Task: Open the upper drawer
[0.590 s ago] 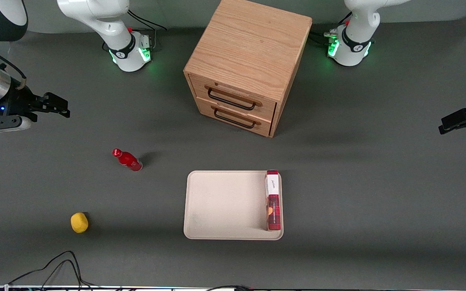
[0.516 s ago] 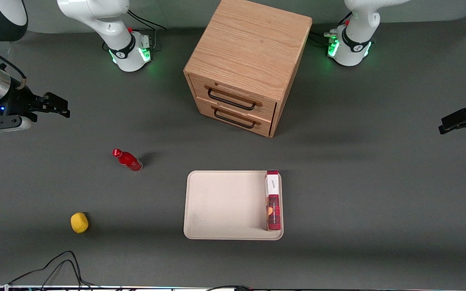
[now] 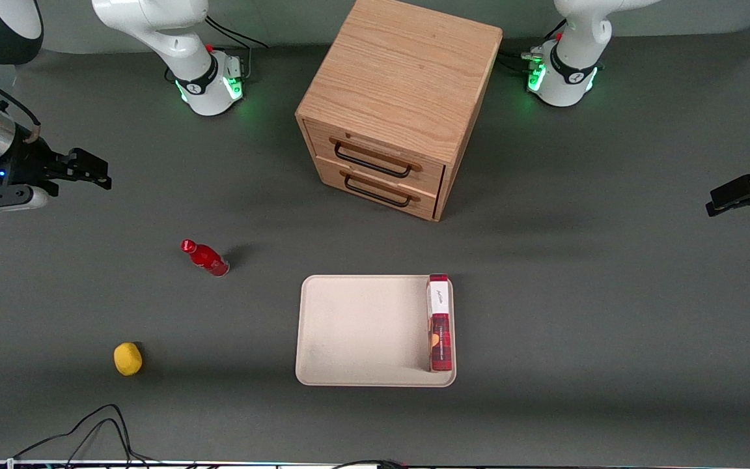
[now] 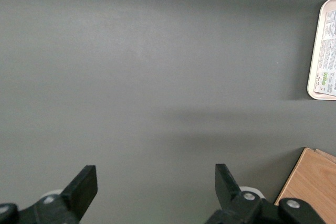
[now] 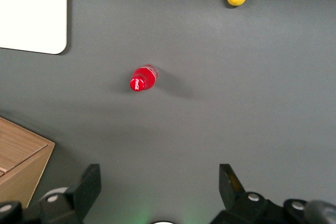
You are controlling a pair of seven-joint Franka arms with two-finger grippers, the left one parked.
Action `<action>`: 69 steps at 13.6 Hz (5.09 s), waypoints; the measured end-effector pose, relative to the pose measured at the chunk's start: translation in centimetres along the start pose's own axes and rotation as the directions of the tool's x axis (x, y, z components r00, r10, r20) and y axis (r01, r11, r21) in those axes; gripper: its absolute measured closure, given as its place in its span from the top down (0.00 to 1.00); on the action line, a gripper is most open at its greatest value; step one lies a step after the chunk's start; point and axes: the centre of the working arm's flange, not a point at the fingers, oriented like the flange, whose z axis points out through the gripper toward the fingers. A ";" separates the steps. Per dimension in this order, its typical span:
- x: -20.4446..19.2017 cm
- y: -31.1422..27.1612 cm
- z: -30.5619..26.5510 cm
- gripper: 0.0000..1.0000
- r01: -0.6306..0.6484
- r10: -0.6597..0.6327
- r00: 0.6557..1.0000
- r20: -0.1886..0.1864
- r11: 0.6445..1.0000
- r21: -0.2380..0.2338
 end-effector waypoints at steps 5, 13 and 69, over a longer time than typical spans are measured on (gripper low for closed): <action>0.1 -3.8 -0.6 1.00 0.068 -0.068 0.998 -0.016 0.997 0.022; -4.1 -24.2 -2.5 1.00 0.425 -0.423 0.904 -0.063 0.905 0.033; -0.6 -44.3 15.3 1.00 0.852 -0.861 0.506 -0.045 0.491 0.183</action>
